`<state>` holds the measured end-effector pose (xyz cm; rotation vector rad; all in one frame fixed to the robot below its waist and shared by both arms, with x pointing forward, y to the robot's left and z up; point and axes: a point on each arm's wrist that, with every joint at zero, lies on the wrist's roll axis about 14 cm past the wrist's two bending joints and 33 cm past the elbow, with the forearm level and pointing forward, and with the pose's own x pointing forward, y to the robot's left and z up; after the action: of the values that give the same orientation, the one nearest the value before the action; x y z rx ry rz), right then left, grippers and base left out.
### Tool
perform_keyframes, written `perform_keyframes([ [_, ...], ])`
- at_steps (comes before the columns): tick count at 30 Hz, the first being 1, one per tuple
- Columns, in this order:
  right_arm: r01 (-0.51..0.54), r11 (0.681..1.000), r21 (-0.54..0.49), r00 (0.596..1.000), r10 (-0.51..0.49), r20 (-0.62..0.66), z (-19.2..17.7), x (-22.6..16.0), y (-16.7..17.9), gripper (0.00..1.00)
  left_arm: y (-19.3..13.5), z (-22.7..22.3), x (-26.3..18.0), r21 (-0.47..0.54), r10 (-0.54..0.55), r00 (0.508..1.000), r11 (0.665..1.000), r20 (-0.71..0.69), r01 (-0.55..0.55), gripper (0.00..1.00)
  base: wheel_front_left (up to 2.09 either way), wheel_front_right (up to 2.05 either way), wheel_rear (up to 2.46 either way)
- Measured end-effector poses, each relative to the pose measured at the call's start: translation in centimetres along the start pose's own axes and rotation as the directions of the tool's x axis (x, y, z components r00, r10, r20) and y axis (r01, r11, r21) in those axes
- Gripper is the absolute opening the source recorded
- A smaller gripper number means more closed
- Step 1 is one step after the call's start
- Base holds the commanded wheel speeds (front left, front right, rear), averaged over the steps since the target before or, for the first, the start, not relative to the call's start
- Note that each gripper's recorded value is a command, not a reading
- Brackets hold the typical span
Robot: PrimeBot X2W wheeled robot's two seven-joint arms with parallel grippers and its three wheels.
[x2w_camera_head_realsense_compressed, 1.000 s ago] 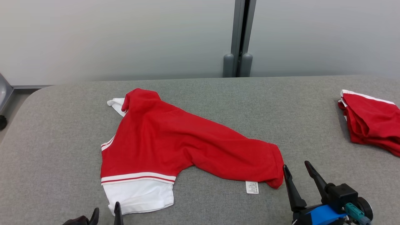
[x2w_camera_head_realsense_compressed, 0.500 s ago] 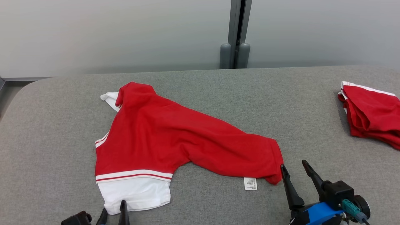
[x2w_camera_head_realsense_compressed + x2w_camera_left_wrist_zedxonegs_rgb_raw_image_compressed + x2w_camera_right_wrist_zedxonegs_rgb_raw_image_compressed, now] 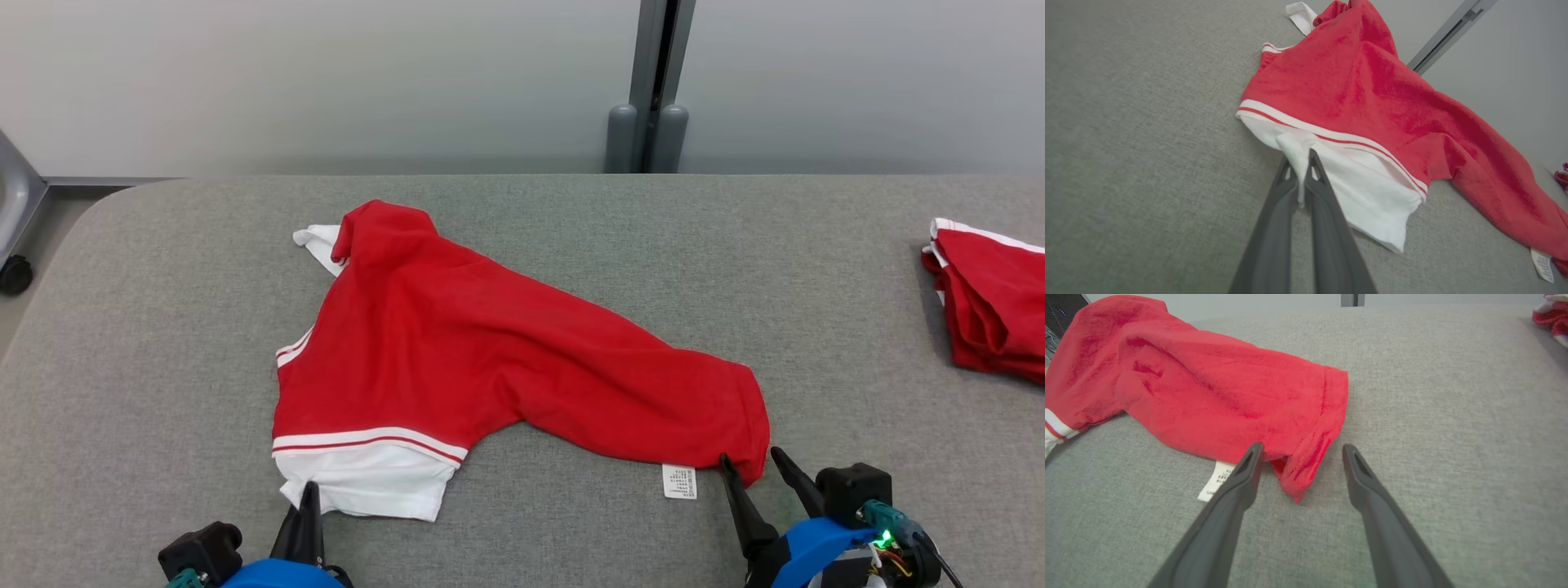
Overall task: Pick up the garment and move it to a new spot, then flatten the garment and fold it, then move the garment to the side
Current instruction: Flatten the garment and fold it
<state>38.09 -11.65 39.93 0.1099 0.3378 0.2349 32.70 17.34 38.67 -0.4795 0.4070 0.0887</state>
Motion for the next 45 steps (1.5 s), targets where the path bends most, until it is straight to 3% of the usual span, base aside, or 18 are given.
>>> perform_keyframes([
  [5, -0.007, 1.000, 0.028, 0.998, 0.009, -0.055, -1.3, 0.8, 0.3, 1.00, 0.6, 2.0, -0.3, 0.003, 0.019, 0.996, 1.000, 0.084, -0.020, 0.00, 0.00, 0.00, 0.00],
  [7, -0.014, 0.999, 0.041, 0.998, 0.016, -0.069, -1.7, 1.0, 0.6, 0.72, 1.0, 2.7, -0.4, 0.007, 0.028, 0.994, 1.000, 0.108, -0.029, 0.00, 0.00, 0.00, 0.00],
  [8, -0.015, 0.999, 0.044, 0.997, 0.018, -0.071, -1.8, 1.1, 0.7, 0.49, 1.0, 3.0, -0.5, 0.010, 0.030, 0.993, 0.999, 0.117, -0.031, 0.00, 0.00, 0.00, 0.00],
  [10, -0.017, 0.999, 0.047, 0.997, 0.021, -0.081, -2.1, 1.2, 0.8, 0.31, 0.9, 3.4, -0.6, 0.010, 0.029, 0.991, 0.999, 0.132, -0.030, 0.00, 0.00, 0.00, 0.00],
  [12, -0.018, 0.998, 0.059, 0.996, 0.023, -0.085, -2.2, 1.3, 0.9, 0.00, 0.8, 3.7, -0.7, 0.011, 0.025, 0.989, 1.000, 0.142, -0.026, 0.00, 0.00, 0.00, 0.00],
  [20, -0.028, 0.995, 0.099, 0.999, 0.024, 0.048, 1.1, 1.8, 1.2, 0.00, -1.0, 5.8, -0.9, 0.034, -0.041, 0.976, 0.999, 0.215, 0.035, 0.00, 0.00, 0.00, 0.00],
  [26, -0.046, 0.998, 0.044, 0.961, 0.032, 0.276, 8.6, 1.4, 1.2, 0.00, -4.8, 12.2, -1.8, 0.132, -0.184, 0.905, 0.981, 0.385, 0.143, 0.00, 0.00, 0.00, 0.00],
  [32, -0.017, 0.998, -0.058, 0.822, 0.047, 0.568, 19.3, -2.4, 1.2, 0.00, -11.1, 21.8, -5.7, 0.316, -0.398, 0.712, 0.914, 0.579, 0.253, 0.00, 0.00, 0.00, 0.00],
  [40, 0.125, 0.981, -0.147, 0.584, 0.047, 0.810, 30.7, -12.2, 0.9, 0.00, -20.5, 32.0, -15.1, 0.592, -0.655, 0.337, 0.756, 0.677, 0.279, 0.00, 0.00, 0.00, 0.00],
  [42, 0.153, 0.976, -0.157, 0.544, 0.050, 0.837, 32.3, -14.1, 1.0, 0.00, -22.4, 33.2, -16.5, 0.631, -0.696, 0.282, 0.718, 0.660, 0.294, 0.00, 0.00, 0.00, 0.00],
  [45, 0.167, 0.974, -0.153, 0.515, 0.046, 0.856, 33.6, -15.8, 1.0, 0.00, -24.3, 34.4, -17.0, 0.680, -0.736, 0.245, 0.677, 0.632, 0.281, 0.00, 0.00, 0.00, 0.00],
])
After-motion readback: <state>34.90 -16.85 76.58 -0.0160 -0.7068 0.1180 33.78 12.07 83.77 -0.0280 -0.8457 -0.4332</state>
